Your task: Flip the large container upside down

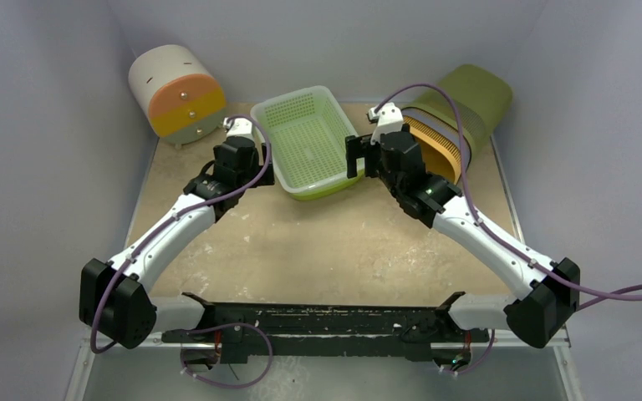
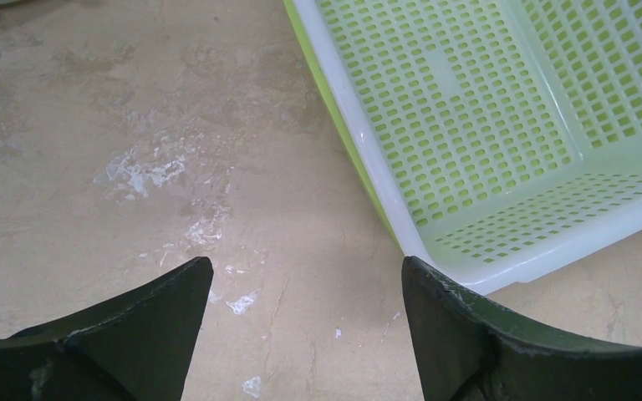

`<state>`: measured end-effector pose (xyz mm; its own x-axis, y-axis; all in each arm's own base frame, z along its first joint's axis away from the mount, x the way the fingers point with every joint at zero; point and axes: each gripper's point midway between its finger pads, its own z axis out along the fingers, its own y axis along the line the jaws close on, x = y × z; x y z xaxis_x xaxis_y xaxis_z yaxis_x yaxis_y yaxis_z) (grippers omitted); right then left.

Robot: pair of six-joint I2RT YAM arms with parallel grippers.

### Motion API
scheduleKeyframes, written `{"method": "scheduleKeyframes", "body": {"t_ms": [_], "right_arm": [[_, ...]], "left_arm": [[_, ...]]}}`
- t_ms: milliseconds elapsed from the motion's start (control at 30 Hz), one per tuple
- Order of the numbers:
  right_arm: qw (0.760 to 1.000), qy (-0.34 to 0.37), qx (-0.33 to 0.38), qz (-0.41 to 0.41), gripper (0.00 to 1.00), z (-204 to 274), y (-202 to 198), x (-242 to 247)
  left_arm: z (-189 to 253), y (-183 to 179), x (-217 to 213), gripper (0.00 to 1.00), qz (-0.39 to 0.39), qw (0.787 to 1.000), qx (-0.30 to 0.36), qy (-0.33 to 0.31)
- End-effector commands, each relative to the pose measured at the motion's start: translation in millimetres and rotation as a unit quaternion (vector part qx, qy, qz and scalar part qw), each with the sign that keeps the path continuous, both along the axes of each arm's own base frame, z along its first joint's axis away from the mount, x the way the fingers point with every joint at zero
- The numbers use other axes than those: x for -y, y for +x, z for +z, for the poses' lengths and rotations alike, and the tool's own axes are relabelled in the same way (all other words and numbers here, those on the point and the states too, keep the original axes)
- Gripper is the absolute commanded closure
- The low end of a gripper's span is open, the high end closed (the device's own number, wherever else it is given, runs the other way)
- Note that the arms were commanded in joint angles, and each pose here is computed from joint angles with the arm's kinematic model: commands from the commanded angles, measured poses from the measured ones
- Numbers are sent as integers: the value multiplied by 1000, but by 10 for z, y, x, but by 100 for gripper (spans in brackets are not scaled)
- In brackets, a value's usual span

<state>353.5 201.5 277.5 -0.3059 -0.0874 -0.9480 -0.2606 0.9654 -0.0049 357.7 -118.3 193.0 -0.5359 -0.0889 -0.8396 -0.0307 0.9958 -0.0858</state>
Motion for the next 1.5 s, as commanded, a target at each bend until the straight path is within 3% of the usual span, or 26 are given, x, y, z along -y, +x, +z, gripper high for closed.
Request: {"method": "scheduleKeyframes", "body": {"t_ms": [0,200,467,733,1133,1467], "right_arm": [[999,30,44,10,0,273,-138,66],[995,4,84,-52,4,444,-132,384],[966,-121,84,-212,14,682,-21,1066],[966,-119,59,-223,44,514,161,1422],[971,-115,29,-208,43,177,314,1365],[979,-82,25,-182,41,106,274,1253]], "left_arm": [[166,1,-16,19,9,999,31,-12],[178,-41,-39,19,9,999,32,-12],[148,-79,-18,19,8,999,35,-29],[32,-142,23,19,9,998,30,-54],[-28,-40,284,18,7,988,45,-150],[-187,415,352,18,92,979,37,-181]]}}
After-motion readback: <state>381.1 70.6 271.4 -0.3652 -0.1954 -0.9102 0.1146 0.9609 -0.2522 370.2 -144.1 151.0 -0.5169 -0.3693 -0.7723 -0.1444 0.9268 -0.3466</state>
